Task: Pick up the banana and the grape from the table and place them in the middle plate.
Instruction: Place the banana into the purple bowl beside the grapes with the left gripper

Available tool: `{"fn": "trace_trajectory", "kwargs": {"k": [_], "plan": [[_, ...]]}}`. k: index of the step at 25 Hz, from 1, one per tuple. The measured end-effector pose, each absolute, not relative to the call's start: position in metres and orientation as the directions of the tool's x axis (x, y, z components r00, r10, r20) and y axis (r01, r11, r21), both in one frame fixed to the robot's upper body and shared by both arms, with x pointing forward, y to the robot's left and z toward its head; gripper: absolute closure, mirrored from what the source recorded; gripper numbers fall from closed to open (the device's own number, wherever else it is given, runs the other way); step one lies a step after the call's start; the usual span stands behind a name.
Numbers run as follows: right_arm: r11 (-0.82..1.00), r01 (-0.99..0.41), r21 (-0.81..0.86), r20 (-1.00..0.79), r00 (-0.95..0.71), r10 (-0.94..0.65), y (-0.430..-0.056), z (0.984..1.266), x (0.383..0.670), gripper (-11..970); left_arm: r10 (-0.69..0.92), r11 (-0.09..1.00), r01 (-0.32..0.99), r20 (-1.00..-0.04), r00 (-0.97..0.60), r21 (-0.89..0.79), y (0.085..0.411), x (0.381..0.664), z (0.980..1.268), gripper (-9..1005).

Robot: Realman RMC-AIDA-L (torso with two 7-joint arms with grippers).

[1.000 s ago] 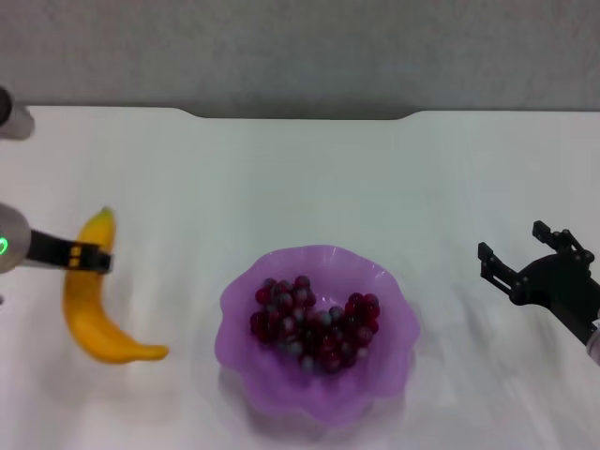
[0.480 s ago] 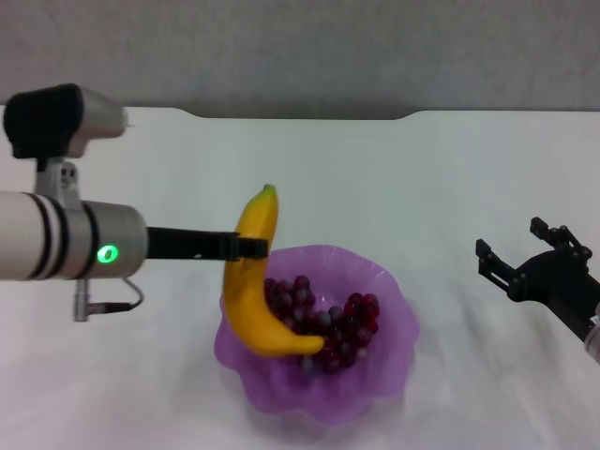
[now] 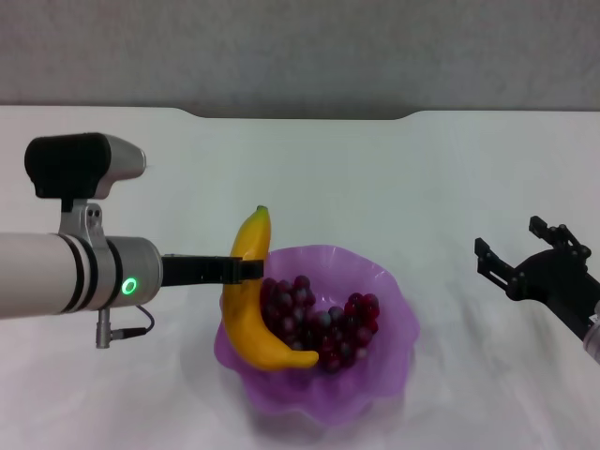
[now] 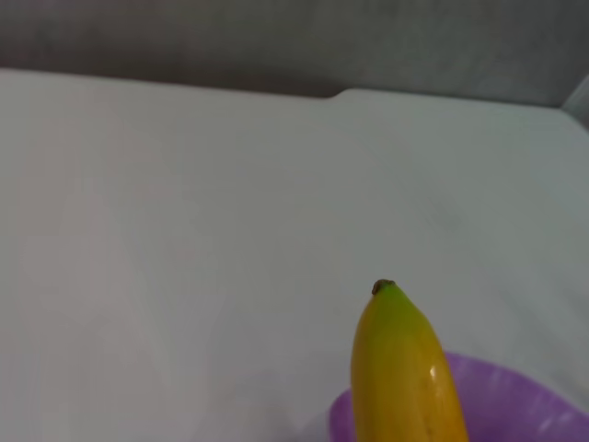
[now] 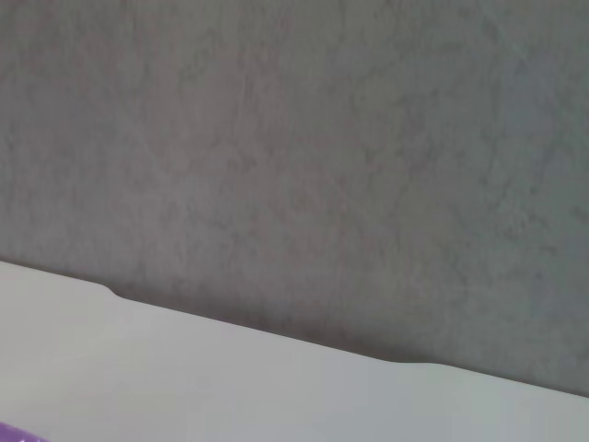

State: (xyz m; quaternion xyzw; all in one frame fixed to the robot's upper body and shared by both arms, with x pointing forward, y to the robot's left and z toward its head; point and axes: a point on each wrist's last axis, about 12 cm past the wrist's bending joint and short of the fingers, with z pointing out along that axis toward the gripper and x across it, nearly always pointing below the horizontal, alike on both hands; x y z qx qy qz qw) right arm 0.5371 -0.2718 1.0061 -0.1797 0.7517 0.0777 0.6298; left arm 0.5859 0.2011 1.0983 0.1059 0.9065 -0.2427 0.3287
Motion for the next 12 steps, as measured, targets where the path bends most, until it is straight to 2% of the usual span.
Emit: {"fn": "trace_trajectory", "kwargs": {"k": [8, 12], "plan": [[0.923, -0.369, -0.111, -0.975, -0.141, -0.173, -0.2716, 1.0062, 0.5374, 79, 0.027, 0.854, 0.359, -0.657, -0.754, -0.376, 0.1978, 0.5857, 1.0942, 498], [0.923, -0.369, -0.111, -0.975, -0.141, -0.174, -0.2715, 1.0063, 0.5373, 79, 0.02, 0.836, 0.376, -0.663, -0.748, -0.399, 0.1936, 0.5846, 1.096, 430]]}}
